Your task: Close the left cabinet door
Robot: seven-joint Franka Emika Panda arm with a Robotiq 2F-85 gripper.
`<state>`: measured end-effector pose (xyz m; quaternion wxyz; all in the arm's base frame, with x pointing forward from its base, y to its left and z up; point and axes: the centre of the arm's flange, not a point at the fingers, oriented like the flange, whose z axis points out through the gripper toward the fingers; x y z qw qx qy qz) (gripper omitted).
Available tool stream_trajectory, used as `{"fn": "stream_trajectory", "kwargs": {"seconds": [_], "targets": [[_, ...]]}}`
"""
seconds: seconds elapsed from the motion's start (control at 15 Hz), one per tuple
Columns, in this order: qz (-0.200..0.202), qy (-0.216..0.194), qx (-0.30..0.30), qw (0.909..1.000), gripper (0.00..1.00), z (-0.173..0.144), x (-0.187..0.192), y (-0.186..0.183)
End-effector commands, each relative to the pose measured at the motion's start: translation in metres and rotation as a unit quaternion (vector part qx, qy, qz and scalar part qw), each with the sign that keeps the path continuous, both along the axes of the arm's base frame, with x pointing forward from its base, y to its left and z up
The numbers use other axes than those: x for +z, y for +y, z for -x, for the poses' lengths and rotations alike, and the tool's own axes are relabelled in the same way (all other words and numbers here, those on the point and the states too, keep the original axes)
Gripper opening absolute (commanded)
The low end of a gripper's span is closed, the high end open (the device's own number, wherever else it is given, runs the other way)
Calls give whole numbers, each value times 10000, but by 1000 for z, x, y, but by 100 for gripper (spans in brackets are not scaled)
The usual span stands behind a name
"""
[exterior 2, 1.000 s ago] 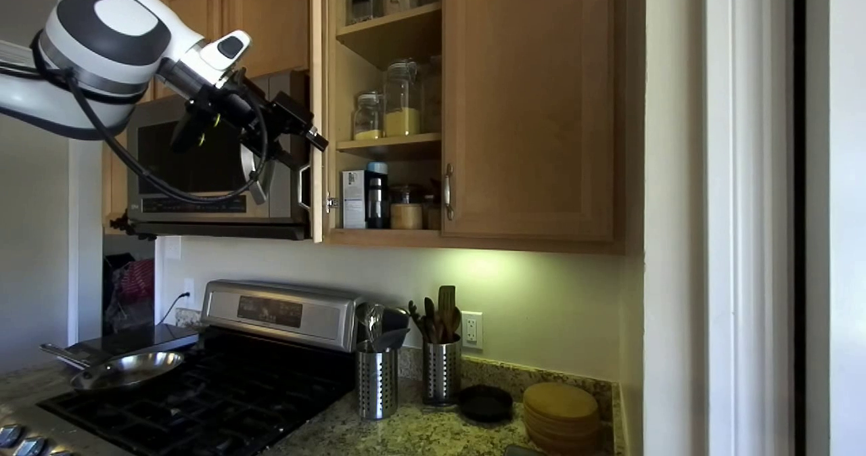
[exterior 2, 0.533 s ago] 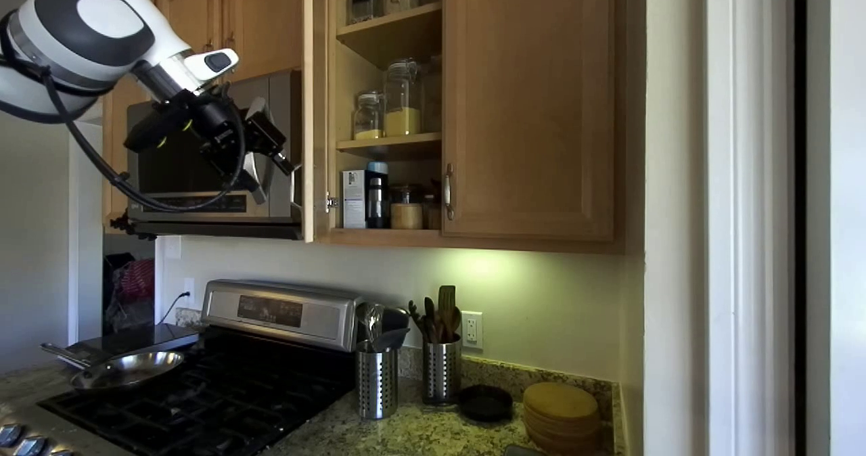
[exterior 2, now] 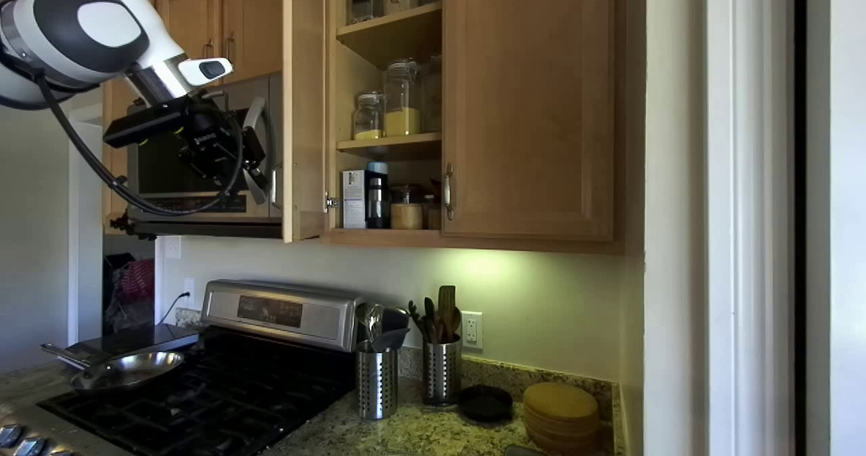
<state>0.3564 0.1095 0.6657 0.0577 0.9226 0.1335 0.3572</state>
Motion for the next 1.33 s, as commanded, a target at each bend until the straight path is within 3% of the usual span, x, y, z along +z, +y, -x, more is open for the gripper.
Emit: {"fn": "stream_trajectory", "kwargs": {"seconds": [0.0, 0.27, 0.47, 0.8, 1.27], "targets": [[-72, -489, -99, 9987, 32, -22, 13, -6], [-54, -1006, -149, 9948, 7, -35, 29, -11], [35, -1176, -193, 9929, 0, -38, 36, -14], [379, -1337, -398, 9895, 4, -31, 60, -22], [1003, -1246, -856, 9834, 4, -50, 44, -51]]}}
